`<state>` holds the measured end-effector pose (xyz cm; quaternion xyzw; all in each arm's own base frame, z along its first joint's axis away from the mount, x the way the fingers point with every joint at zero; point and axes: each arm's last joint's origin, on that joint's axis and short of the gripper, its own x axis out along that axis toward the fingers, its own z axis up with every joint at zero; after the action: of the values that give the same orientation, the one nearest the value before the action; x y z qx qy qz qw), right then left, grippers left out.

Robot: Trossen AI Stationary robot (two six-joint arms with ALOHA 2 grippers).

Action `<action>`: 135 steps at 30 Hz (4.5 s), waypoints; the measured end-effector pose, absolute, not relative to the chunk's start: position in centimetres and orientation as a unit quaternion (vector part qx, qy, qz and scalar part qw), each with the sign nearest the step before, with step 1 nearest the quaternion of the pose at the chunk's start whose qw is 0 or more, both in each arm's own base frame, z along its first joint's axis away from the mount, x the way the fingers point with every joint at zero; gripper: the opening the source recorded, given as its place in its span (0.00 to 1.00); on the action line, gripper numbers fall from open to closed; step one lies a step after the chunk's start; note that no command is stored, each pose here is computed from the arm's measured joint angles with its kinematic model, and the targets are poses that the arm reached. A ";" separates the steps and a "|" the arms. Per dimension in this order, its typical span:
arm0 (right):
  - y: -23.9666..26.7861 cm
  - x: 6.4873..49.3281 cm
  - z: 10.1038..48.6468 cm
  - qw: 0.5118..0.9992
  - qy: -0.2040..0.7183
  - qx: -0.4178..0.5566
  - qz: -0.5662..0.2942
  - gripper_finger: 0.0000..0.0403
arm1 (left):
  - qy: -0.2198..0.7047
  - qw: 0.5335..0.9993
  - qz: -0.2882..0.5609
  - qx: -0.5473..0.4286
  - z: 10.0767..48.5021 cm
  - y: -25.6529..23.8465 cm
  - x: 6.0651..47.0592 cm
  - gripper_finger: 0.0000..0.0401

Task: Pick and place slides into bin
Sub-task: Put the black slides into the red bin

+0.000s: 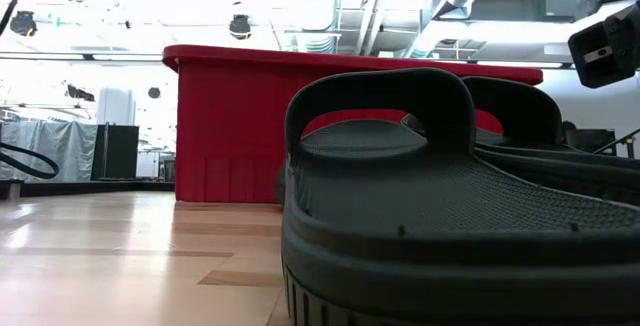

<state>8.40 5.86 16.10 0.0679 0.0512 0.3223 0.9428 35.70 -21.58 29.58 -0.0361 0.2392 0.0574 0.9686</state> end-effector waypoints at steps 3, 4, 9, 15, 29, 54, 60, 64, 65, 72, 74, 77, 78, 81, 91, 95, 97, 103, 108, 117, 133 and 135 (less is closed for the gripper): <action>5.9 8.4 16.1 0.943 0.052 0.068 0.322 0.61 | 0.267 0.962 0.050 -0.034 29.4 -21.7 35.3 0.41; 5.9 8.4 16.1 0.943 0.052 0.068 0.322 0.61 | 0.273 0.960 0.046 -0.032 29.4 -21.8 35.2 0.41; 5.9 8.4 16.1 0.943 0.052 0.068 0.322 0.61 | 0.301 0.953 0.042 0.004 28.8 -22.0 34.5 0.41; 5.9 8.4 16.1 0.943 0.052 0.068 0.322 0.61 | 0.317 0.948 0.017 0.034 28.6 -22.8 33.8 0.41; 5.9 8.4 16.1 0.943 0.053 0.068 0.322 0.61 | 0.326 0.945 0.018 0.027 24.5 -25.2 35.1 0.41; 5.9 8.4 16.1 0.943 0.053 0.067 0.322 0.61 | 0.365 0.918 0.064 0.142 22.5 -24.9 35.1 0.41; 5.9 8.4 16.1 0.943 0.053 0.067 0.322 0.61 | 0.375 0.909 0.054 0.172 21.2 -25.2 35.4 0.41; 5.9 8.4 16.1 0.943 0.053 0.067 0.322 0.61 | 0.380 0.903 0.057 0.194 20.7 -25.2 35.5 0.41; 5.9 8.4 16.1 0.943 0.052 0.067 0.322 0.61 | 0.381 0.902 0.058 0.198 20.7 -25.2 35.4 0.41; 5.9 8.4 16.1 0.943 0.053 0.067 0.322 0.61 | 0.388 0.894 0.054 0.216 20.6 -25.1 35.3 0.41; 5.9 8.4 16.1 0.943 0.053 0.067 0.322 0.61 | 0.394 0.890 0.050 0.224 20.5 -25.0 35.3 0.41; 5.9 8.4 16.1 0.943 0.053 0.067 0.322 0.61 | 0.394 0.888 0.056 0.231 20.5 -24.9 35.2 0.41; 5.9 8.4 16.1 0.943 0.053 0.067 0.322 0.61 | 0.394 0.887 0.054 0.235 20.5 -24.9 35.2 0.41; 5.9 8.4 16.1 0.943 0.054 0.067 0.322 0.61 | 0.401 0.884 0.042 0.237 20.4 -24.8 35.4 0.41; 5.9 8.4 16.1 0.943 0.053 0.067 0.322 0.61 | 0.407 0.884 0.033 0.228 18.8 -24.5 36.6 0.41; 5.9 8.4 16.1 0.943 0.053 0.067 0.323 0.61 | 0.406 0.883 0.040 0.232 18.7 -24.4 36.7 0.41; 5.9 8.4 16.1 0.943 0.053 0.067 0.323 0.61 | 0.409 0.881 0.042 0.233 18.6 -24.2 36.8 0.41; 5.9 8.4 16.1 0.943 0.053 0.067 0.323 0.61 | 0.412 0.881 0.050 0.228 18.6 -23.7 37.1 0.41; 5.9 8.4 16.1 0.943 0.053 0.067 0.323 0.61 | 0.413 0.882 0.061 0.219 18.6 -23.0 37.5 0.41; 5.9 8.4 16.1 0.943 0.053 0.067 0.323 0.61 | 0.419 0.884 0.088 0.188 18.5 -21.8 38.1 0.41; 5.9 8.4 16.1 0.943 0.053 0.067 0.323 0.61 | 0.420 0.894 0.105 0.118 18.6 -21.4 38.3 0.03; 5.9 8.4 16.1 0.943 0.053 0.067 0.323 0.61 | 0.418 0.896 0.113 0.101 18.6 -21.4 38.4 0.03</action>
<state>8.40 5.86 16.07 0.0673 0.0530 0.3229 0.9426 38.35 -21.42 18.64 0.1008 0.4176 0.1126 0.8960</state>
